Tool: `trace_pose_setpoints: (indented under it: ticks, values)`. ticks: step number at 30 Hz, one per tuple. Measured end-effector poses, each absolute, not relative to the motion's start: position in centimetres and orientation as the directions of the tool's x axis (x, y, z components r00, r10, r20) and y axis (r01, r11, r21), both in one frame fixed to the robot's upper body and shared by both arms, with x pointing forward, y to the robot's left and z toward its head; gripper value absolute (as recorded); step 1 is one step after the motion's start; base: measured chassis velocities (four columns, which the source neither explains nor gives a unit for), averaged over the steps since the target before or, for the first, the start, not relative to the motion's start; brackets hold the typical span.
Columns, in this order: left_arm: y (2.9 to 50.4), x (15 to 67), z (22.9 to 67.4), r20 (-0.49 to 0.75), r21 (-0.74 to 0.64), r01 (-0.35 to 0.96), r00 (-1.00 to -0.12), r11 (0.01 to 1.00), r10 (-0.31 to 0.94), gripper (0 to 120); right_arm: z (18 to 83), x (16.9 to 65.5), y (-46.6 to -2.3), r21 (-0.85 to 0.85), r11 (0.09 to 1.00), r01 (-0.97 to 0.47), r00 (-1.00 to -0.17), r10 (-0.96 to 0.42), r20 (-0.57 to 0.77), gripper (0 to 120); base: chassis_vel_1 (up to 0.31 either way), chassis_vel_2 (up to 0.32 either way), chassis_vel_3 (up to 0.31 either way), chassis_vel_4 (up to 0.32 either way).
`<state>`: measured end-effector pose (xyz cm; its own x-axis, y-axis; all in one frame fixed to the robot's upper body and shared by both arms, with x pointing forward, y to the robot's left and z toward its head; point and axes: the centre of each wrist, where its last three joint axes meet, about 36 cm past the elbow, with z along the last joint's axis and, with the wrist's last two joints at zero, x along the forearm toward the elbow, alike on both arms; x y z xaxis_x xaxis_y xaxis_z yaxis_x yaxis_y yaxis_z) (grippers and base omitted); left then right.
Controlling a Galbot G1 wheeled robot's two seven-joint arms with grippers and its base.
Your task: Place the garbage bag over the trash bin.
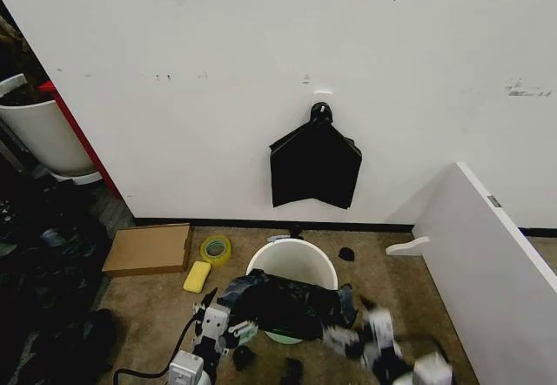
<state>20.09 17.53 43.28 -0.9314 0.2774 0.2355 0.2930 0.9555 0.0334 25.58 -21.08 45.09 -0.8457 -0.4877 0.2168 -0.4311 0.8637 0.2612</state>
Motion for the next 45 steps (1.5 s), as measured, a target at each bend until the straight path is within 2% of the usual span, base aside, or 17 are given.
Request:
trace_pose_setpoints:
  ticks: [4, 6, 7, 9, 13, 16, 20, 21, 27, 29, 32, 35, 37, 41, 45]
  values:
    - [16.5, 20.3, 43.3, 0.159, 0.008, 0.276, -0.949, 0.961, 0.271, 100, 40.8, 34.4, -23.0, 0.266, 0.793, -0.548, -0.781, -0.599, 0.175, 100, 0.0, 0.0, 0.0, 0.0]
    - [16.1, 20.2, 43.5, 0.156, -0.015, 0.257, -0.954, 0.966, 0.257, 100, 38.9, 39.8, -24.4, 0.23, 0.753, -0.616, -0.724, -0.657, 0.212, 100, 0.0, 0.0, 0.0, 0.0]
    - [16.1, 20.2, 43.5, 0.156, -0.015, 0.257, -0.954, 0.966, 0.257, 100, 38.9, 39.8, -24.4, 0.23, 0.753, -0.616, -0.724, -0.657, 0.212, 100, 0.0, 0.0, 0.0, 0.0]
    - [16.3, 20.0, 43.4, 0.168, -0.021, 0.241, -0.956, 0.97, 0.241, 100, 38.0, 43.6, -25.6, 0.195, 0.745, -0.638, -0.694, -0.666, 0.275, 100, 0.0, 0.0, 0.0, 0.0]
    - [16.5, 20.0, 43.1, 0.185, -0.025, 0.214, -0.959, 0.977, 0.215, 100, 37.0, 46.6, -26.7, 0.167, 0.735, -0.657, -0.65, -0.665, 0.368, 100, 0.0, 0.0, 0.0, 0.0]
    - [16.4, 20.1, 43.2, 0.183, -0.034, 0.198, -0.962, 0.98, 0.201, 100, 35.9, 47.8, -27.2, 0.127, 0.723, -0.679, -0.627, -0.661, 0.413, 100, 0.0, 0.0, 0.0, 0.0]
    - [15.9, 20.2, 43.3, 0.181, -0.053, 0.19, -0.964, 0.98, 0.196, 100, 34.6, 48.3, -27.2, 0.089, 0.71, -0.698, -0.609, -0.654, 0.449, 87, 0.0, 0.0, 0.0, 0.0]
    - [15.9, 20.2, 43.3, 0.181, -0.053, 0.19, -0.964, 0.98, 0.196, 100, 34.6, 48.3, -27.2, 0.089, 0.71, -0.698, -0.609, -0.654, 0.449, 87, 0.0, 0.0, 0.0, 0.0]
    - [15.9, 20.4, 42.9, 0.193, -0.059, 0.172, -0.965, 0.983, 0.18, 100, 33.1, 47.6, -27.2, 0.064, 0.703, -0.708, -0.597, -0.645, 0.477, 60, 0.0, 0.0, 0.0, 0.0]
    - [15.9, 20.3, 42.9, 0.196, -0.059, 0.167, -0.965, 0.984, 0.176, 100, 32.9, 47.6, -27.2, 0.066, 0.705, -0.707, -0.597, -0.644, 0.478, 57, 0.0, 0.0, 0.0, 0.0]
    - [15.8, 20.1, 42.7, 0.205, -0.06, 0.157, -0.964, 0.986, 0.166, 100, 32.6, 47.3, -27.2, 0.073, 0.706, -0.704, -0.595, -0.644, 0.481, 45, 0.0, 0.0, 0.0, 0.0]
    - [15.8, 19.8, 42.6, 0.214, -0.059, 0.146, -0.964, 0.988, 0.155, 100, 32.4, 46.9, -27.2, 0.078, 0.707, -0.703, -0.593, -0.644, 0.484, 30, 0.0, 0.0, 0.0, 0.0]
    - [15.8, 19.7, 42.6, 0.216, -0.059, 0.144, -0.964, 0.988, 0.153, 100, 32.4, 46.7, -27.1, 0.077, 0.71, -0.7, -0.596, -0.641, 0.483, 27, 0.0, 0.0, 0.0, 0.0]
    - [15.8, 19.6, 42.8, 0.215, -0.06, 0.136, -0.966, 0.989, 0.145, 100, 32.7, 45.4, -26.6, 0.089, 0.76, -0.644, -0.634, -0.595, 0.494, 11, 0.0, 0.0, 0.0, 0.0]
    - [15.7, 19.7, 42.8, 0.218, -0.069, 0.13, -0.966, 0.989, 0.142, 100, 33.4, 43.7, -25.9, 0.103, 0.829, -0.55, -0.682, -0.516, 0.519, 4, 0.0, 0.0, 0.0, 0.0]
